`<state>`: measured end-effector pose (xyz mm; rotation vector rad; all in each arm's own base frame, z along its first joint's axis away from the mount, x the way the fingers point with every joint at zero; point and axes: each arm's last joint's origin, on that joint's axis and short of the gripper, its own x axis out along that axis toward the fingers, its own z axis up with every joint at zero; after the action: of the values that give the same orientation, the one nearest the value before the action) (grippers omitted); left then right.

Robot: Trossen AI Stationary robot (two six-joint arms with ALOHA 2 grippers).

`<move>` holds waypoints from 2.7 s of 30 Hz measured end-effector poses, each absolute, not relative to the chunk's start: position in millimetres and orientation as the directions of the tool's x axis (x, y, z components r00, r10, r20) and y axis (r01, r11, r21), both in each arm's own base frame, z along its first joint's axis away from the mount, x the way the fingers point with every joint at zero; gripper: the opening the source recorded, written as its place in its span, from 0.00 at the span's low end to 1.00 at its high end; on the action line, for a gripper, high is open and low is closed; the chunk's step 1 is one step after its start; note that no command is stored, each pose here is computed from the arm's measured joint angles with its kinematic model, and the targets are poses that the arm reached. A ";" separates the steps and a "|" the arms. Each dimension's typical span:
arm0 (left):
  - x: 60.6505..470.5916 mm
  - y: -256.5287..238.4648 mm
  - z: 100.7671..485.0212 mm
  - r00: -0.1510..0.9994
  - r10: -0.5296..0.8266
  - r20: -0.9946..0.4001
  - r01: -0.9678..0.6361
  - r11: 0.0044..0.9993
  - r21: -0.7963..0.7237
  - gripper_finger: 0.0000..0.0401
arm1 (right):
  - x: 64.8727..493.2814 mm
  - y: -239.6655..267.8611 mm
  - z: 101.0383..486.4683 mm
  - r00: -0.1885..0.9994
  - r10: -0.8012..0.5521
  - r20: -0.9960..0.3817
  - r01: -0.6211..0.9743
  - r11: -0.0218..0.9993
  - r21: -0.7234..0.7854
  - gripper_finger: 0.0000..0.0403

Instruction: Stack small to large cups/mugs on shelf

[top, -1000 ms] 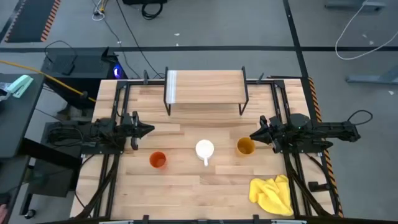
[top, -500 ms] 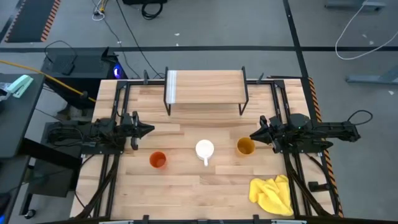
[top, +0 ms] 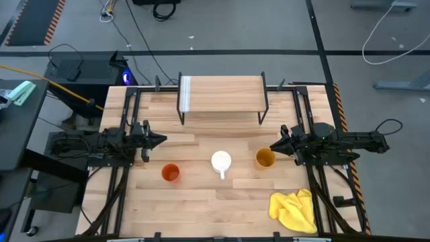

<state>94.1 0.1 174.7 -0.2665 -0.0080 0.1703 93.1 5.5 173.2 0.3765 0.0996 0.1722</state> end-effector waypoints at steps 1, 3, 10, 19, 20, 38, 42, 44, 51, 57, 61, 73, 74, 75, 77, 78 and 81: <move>94.2 0.1 174.6 0.986 0.169 -0.015 -0.167 0.950 -0.263 0.07 | 93.1 5.6 173.2 0.980 0.186 -0.065 -0.149 0.916 0.374 0.15; 94.2 0.1 174.6 0.986 0.169 -0.015 -0.167 0.950 -0.263 0.08 | 93.1 5.6 173.2 0.980 0.186 -0.065 -0.149 0.916 0.374 0.15; 94.1 0.1 174.7 0.986 0.169 -0.015 -0.167 0.950 -0.263 0.09 | 93.1 5.5 173.2 0.981 0.186 -0.065 -0.149 0.916 0.374 0.15; 94.2 0.1 174.8 0.986 0.169 -0.010 -0.165 0.951 -0.263 0.07 | 93.1 5.5 173.1 0.980 0.186 -0.065 -0.149 0.916 0.374 0.15; 94.3 0.1 174.9 0.986 0.169 -0.008 -0.165 0.951 -0.263 0.07 | 93.1 5.6 173.2 0.980 0.186 -0.065 -0.149 0.916 0.374 0.15; 94.4 0.1 177.9 0.985 0.169 0.027 -0.148 0.923 -0.354 0.06 | 93.3 5.4 177.4 0.983 0.182 -0.022 -0.163 0.920 0.357 0.15; 94.3 0.1 178.0 0.985 0.169 0.028 -0.148 0.923 -0.354 0.06 | 93.3 5.4 178.1 0.983 0.182 -0.015 -0.162 0.906 0.391 0.15; 94.3 0.1 178.3 0.985 0.169 0.029 -0.148 0.923 -0.354 0.07 | 93.3 5.4 178.9 0.983 0.182 -0.006 -0.164 0.902 0.400 0.15; 94.4 -1.0 178.9 0.991 0.129 0.032 -0.109 0.929 -0.354 0.07 | 92.6 4.8 192.3 0.978 0.161 0.131 -0.202 0.880 0.430 0.15; 94.5 -2.2 178.8 0.996 0.087 0.030 -0.071 0.936 -0.345 0.08 | 84.0 3.3 223.1 0.965 0.109 0.236 -0.213 0.852 0.477 0.15; 94.5 -2.2 178.8 0.996 0.087 0.030 -0.072 0.937 -0.342 0.09 | 79.6 1.2 255.4 0.977 0.037 0.209 -0.139 0.857 0.496 0.15; 94.5 -2.2 176.5 0.996 0.087 0.005 -0.080 0.938 -0.338 0.06 | 169.1 -1.1 345.0 0.947 -0.049 -0.316 0.184 0.892 0.412 0.15; 94.5 -2.2 175.7 0.996 0.087 -0.003 -0.083 0.938 -0.337 0.06 | 181.4 -1.2 348.8 0.927 -0.050 -0.371 0.207 0.894 0.398 0.15; 94.5 -2.2 175.1 0.996 0.087 -0.010 -0.085 0.938 -0.336 0.06 | 193.4 -1.8 351.0 0.900 -0.053 -0.432 0.236 0.893 0.383 0.15; 94.5 -2.2 174.6 0.996 0.087 -0.016 -0.087 0.938 -0.335 0.07 | 217.1 -3.3 352.7 0.838 -0.056 -0.543 0.292 0.886 0.359 0.15; 94.4 -2.2 174.5 0.996 0.087 -0.019 -0.088 0.938 -0.335 0.07 | 228.6 -3.9 352.6 0.801 -0.056 -0.596 0.319 0.882 0.347 0.15; 94.4 -2.3 174.2 0.996 0.085 -0.023 -0.088 0.938 -0.334 0.08 | 258.9 -4.2 345.4 0.683 -0.049 -0.728 0.385 0.871 0.304 0.15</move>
<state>94.4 -2.3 174.2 -0.3418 0.0080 0.0882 258.9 -4.2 345.4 0.4619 0.7864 -0.2532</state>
